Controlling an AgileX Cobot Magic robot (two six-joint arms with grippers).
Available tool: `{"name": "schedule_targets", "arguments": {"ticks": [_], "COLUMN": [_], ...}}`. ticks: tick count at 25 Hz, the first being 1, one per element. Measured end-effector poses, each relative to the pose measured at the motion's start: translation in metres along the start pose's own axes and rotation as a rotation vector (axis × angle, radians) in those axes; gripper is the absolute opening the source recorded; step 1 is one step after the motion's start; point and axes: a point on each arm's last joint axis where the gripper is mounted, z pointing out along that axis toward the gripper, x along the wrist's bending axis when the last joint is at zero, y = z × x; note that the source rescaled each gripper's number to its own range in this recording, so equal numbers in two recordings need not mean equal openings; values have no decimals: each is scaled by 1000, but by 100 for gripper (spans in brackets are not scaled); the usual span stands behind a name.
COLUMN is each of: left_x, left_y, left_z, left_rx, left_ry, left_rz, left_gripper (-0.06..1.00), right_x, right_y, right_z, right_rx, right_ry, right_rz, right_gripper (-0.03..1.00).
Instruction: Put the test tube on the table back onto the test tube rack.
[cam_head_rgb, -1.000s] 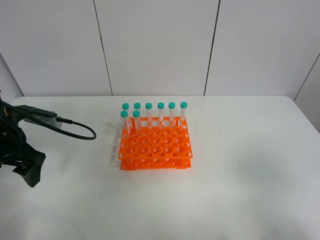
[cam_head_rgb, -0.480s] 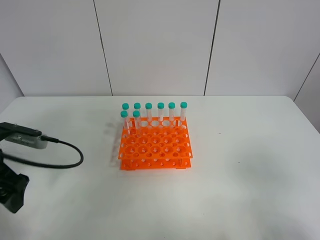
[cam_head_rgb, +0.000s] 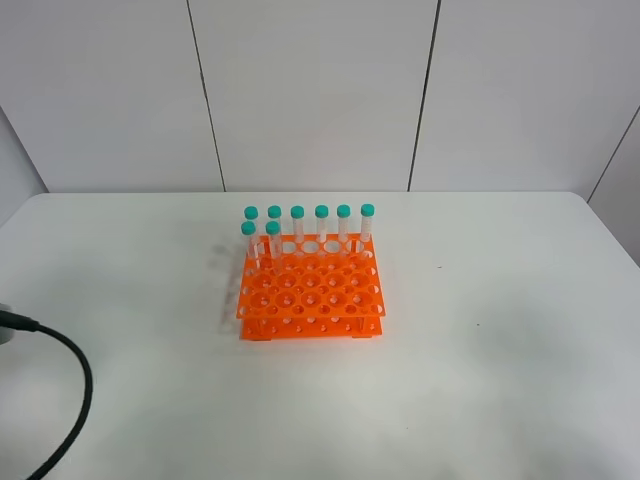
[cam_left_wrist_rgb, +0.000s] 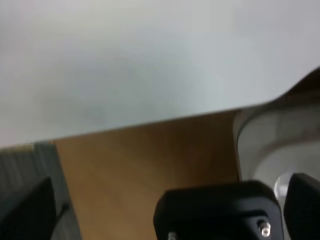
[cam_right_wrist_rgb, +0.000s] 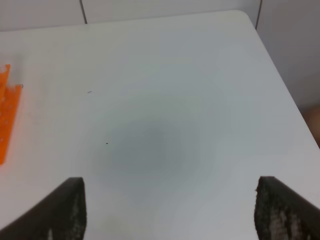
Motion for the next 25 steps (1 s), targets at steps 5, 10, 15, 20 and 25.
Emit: {"name": "schedule_targets", "arguments": {"ticks": [5, 10, 15, 20, 25], "left_x": [-1, -6, -13, -14, -13], "left_y": [-22, -33, -33, -38, -48], "left_z": [-17, -25, -27, -33, -39], "left_rx": [-162, -259, -276, -376, -478], "left_ry": [19, -20, -97, -96, -95], "left_rz": [-4, 27, 11, -28, -131], "left_gripper": [100, 100, 100, 100, 100], "right_x": [0, 0, 0, 0, 0], "right_y": [0, 0, 0, 0, 0], "right_z": [0, 0, 0, 0, 0], "right_rx": [0, 0, 0, 0, 0], "right_ry": [0, 0, 0, 0, 0], "right_rz": [0, 0, 0, 0, 0], "right_gripper": [81, 81, 81, 81, 81]}}
